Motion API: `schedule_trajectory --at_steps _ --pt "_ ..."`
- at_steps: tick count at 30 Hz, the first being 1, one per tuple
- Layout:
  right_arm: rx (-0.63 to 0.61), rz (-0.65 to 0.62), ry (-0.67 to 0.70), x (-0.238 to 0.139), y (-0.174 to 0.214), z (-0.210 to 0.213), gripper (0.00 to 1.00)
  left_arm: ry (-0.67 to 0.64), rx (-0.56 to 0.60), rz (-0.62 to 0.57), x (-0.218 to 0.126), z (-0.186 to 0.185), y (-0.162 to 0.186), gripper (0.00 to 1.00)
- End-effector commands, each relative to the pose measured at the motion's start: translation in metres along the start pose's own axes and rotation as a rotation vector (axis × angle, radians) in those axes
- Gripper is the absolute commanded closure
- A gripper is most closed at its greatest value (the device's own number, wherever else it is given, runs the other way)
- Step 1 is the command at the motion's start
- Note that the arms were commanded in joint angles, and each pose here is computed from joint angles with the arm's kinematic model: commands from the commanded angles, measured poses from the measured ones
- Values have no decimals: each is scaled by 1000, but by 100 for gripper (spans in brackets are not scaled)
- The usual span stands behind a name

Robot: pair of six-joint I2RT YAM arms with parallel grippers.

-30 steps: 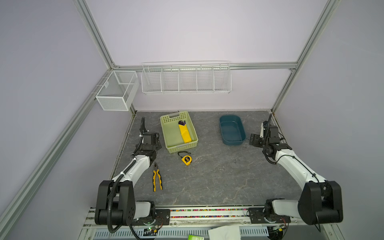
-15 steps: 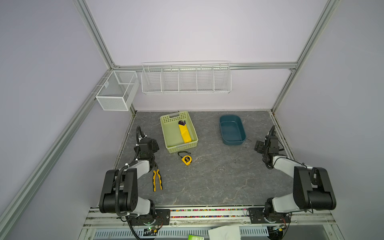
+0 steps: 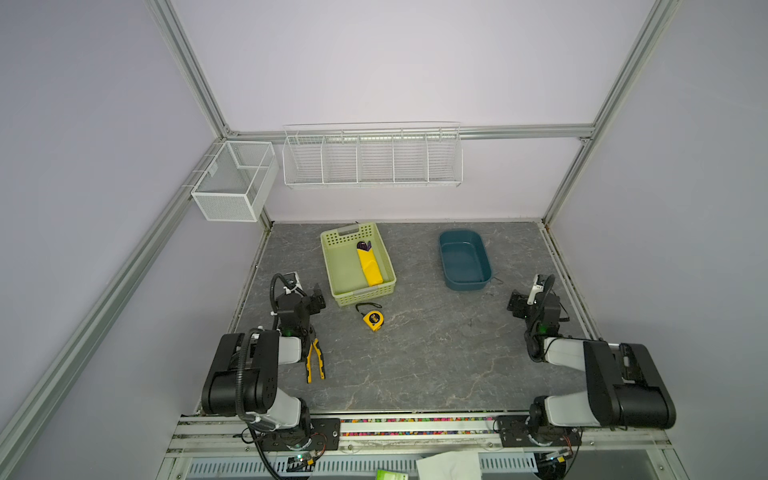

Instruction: Place the utensils on the paper napkin and roll it up

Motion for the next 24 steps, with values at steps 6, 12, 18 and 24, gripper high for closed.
schedule_trajectory --at_steps 6,12,18,24 --pt "-92 -70 -209 14 -3 22 12 146 116 -136 2 -16 -25 6" --pt "-126 -1 -194 17 -4 29 12 23 101 -82 9 -13 -26 1" --pt "-146 -18 -186 17 -3 31 12 -33 64 -55 14 -6 -28 1" --pt "-144 -13 -185 16 -3 31 12 -33 66 -56 14 -7 -28 1"
Point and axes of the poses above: each gripper's point midway between its finger pads, its own x axis out along the fingers, its own z axis along the line the jaws close on, y = z × x, the point moved 8 cm from there along -x, back along the fingers, and after that the axes turned 10 degrees about x, right-handed, at the moved point
